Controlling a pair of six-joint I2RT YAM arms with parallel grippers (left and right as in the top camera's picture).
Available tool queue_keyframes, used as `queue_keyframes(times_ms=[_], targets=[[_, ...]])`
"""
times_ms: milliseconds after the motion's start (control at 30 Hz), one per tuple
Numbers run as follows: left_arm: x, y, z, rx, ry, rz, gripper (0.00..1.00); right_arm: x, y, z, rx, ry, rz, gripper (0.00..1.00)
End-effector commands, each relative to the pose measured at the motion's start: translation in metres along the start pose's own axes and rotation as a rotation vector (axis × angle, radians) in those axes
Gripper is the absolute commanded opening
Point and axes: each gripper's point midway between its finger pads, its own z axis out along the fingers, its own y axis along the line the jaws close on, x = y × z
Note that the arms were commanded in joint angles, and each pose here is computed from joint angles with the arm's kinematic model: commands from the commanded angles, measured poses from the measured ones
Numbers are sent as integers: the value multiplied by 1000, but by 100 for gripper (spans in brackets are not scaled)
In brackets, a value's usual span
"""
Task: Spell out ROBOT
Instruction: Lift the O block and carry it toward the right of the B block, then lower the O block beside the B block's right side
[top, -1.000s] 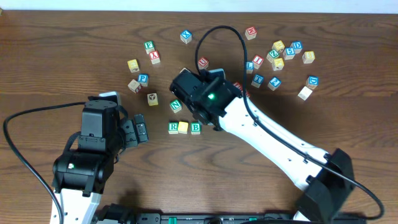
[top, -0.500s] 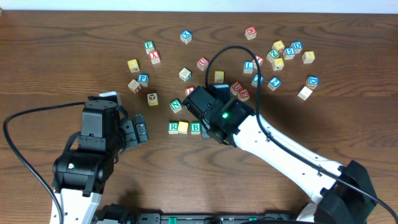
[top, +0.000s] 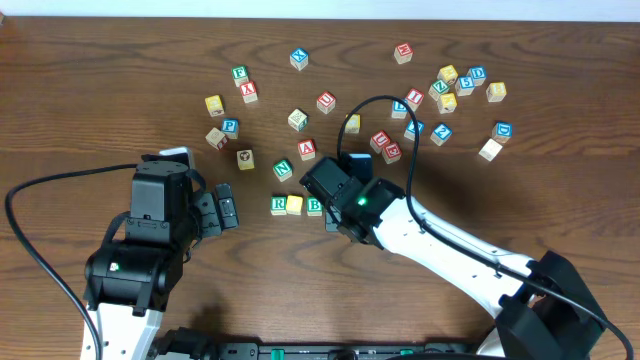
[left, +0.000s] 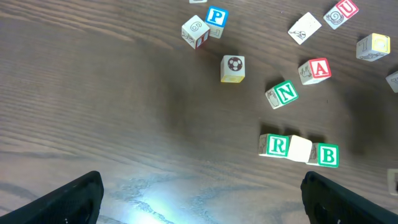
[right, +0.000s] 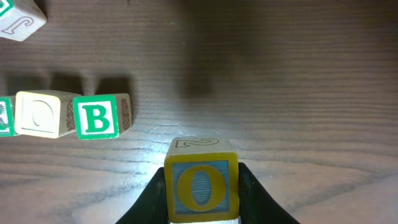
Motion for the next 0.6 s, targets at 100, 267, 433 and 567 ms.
queue_keyframes(times_ms=[100,267,433,567], targets=[[-8,0,-5,-2,-21,6,100,10,-5,17,-6,-18,30,1],[-8,0,-5,-2,-21,6,100,13,-6,25,-7,-21,29,1],[-8,0,-5,-2,-21,7,100,16,-4,37,0,-11,14,1],[-8,0,-5,-2,-21,6,100,18,-1,44,-4,1,9,1]])
